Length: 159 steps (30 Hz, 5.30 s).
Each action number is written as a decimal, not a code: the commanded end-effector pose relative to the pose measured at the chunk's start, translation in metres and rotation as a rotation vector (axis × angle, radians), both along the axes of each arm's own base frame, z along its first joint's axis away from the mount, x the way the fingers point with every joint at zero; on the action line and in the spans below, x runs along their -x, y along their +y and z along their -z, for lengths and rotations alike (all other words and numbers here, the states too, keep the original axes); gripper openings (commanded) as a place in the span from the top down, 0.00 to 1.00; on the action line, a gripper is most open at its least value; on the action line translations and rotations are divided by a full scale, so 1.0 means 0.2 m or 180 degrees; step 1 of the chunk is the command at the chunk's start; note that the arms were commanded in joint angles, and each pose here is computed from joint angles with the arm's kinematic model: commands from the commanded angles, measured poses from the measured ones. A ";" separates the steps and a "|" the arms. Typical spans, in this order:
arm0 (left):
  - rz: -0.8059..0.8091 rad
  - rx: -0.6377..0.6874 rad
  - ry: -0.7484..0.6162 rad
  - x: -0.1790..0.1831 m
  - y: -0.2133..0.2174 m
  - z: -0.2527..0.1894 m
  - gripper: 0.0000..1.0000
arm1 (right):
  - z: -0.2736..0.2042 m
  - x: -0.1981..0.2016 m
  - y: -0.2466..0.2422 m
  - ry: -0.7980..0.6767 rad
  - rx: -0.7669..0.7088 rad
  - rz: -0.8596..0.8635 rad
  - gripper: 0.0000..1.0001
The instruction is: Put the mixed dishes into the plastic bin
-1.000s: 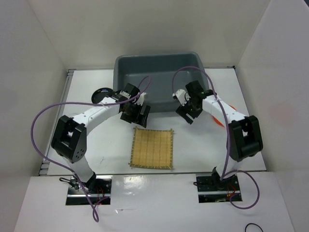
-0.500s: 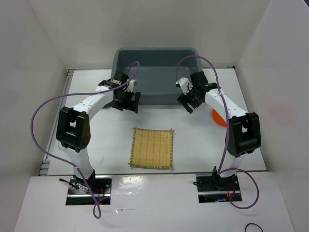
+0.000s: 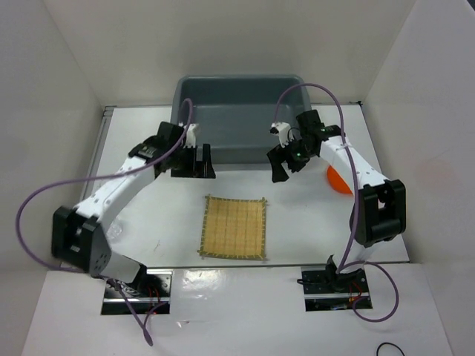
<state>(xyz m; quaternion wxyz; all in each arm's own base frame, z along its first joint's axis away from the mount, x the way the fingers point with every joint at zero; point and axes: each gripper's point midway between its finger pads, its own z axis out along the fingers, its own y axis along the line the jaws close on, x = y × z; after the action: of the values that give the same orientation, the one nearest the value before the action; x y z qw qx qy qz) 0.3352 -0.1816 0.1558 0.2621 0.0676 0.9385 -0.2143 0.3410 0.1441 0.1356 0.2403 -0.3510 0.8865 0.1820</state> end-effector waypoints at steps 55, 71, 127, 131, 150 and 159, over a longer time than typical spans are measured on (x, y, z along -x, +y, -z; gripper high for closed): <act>-0.0618 0.0922 0.1119 0.73 -0.38 0.61 0.00 | 0.54 0.70 0.41 0.2406 -0.1001 -0.0509 1.00; -0.1226 0.1755 -0.0605 0.80 0.05 -0.31 0.00 | -0.78 -0.08 0.19 -0.0307 -0.1021 -0.0792 1.00; -0.1738 0.2219 -0.0298 1.00 0.24 -0.22 0.00 | -0.16 -1.57 -0.36 -0.1514 0.0070 0.1222 0.01; -0.1737 0.2224 -0.0301 1.01 0.24 -0.19 0.00 | -0.37 -1.56 -0.37 -0.1691 -0.0035 0.1387 0.01; -0.1592 0.0851 -0.0103 0.85 0.20 -0.09 0.00 | -0.10 -0.93 -1.59 -0.0187 0.0348 0.2428 0.01; -0.1382 0.0860 -0.0194 0.72 0.07 -0.11 0.00 | 0.27 -0.61 -1.66 0.0550 0.0380 0.1796 0.01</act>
<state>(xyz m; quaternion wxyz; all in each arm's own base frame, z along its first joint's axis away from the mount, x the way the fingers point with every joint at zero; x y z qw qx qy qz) 0.1792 -0.1595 0.1633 0.3136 -0.1800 0.8970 -0.2543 0.4613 -0.1958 0.0303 0.1322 -0.0277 0.9879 0.0758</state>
